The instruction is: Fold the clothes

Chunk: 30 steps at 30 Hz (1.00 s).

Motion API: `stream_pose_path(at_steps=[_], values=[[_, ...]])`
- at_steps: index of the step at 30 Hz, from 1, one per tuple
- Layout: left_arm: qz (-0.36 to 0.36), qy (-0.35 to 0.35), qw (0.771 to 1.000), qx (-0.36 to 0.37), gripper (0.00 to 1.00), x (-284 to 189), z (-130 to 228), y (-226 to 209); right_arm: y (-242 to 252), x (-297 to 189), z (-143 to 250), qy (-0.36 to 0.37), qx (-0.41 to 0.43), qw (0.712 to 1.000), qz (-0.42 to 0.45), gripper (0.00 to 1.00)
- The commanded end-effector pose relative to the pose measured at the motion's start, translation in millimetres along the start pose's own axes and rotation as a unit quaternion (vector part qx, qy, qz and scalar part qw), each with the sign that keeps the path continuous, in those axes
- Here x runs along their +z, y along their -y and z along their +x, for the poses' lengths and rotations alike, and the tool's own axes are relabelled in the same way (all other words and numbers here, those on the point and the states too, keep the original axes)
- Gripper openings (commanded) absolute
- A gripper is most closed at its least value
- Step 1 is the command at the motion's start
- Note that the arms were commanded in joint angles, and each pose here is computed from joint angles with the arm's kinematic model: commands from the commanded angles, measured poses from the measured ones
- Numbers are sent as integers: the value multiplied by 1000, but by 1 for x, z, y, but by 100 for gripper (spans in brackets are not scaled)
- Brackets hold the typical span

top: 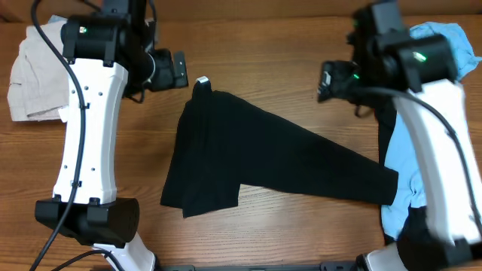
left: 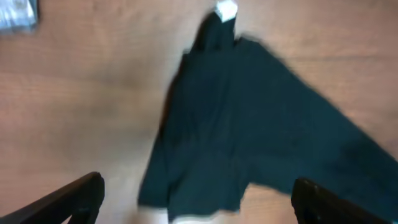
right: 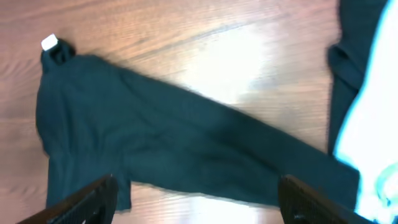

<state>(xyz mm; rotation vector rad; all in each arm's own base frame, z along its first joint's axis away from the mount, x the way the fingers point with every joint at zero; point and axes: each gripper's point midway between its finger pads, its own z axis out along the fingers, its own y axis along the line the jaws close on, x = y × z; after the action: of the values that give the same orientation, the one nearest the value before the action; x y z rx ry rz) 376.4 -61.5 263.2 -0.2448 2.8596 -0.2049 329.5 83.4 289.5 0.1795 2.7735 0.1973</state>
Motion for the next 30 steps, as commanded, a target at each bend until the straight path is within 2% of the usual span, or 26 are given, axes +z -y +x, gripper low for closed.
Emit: stream_pose_path(at_steps=[1, 4, 7, 13, 20, 23, 26, 30], values=[[-26, -9, 1000, -11, 96, -8, 24, 21, 10, -44, 21, 33, -3, 999, -4, 86], [-63, -5, 998, -8, 96, -11, 36, 27, 20, -46, 39, 34, 4, 999, 6, 86], [-62, -14, 998, 8, 96, -10, 50, 38, 35, -38, 58, 42, 26, 998, 25, 89], [-91, -63, 994, -19, 93, 10, 94, 21, 43, -8, 90, 37, 40, 998, 8, 89], [-112, -110, 986, -65, 80, 70, 165, -9, 44, 34, 103, 2, 50, 999, 9, 89], [-113, -153, 979, -78, 78, 98, 194, -17, 45, 47, 105, -8, 50, 999, 12, 89], [-78, -204, 972, -90, 77, 132, 228, -14, 45, 55, 106, -17, 50, 998, 16, 89], [-67, -206, 972, -91, 72, 162, 243, -20, 44, 62, 102, -20, 50, 998, 17, 89]])
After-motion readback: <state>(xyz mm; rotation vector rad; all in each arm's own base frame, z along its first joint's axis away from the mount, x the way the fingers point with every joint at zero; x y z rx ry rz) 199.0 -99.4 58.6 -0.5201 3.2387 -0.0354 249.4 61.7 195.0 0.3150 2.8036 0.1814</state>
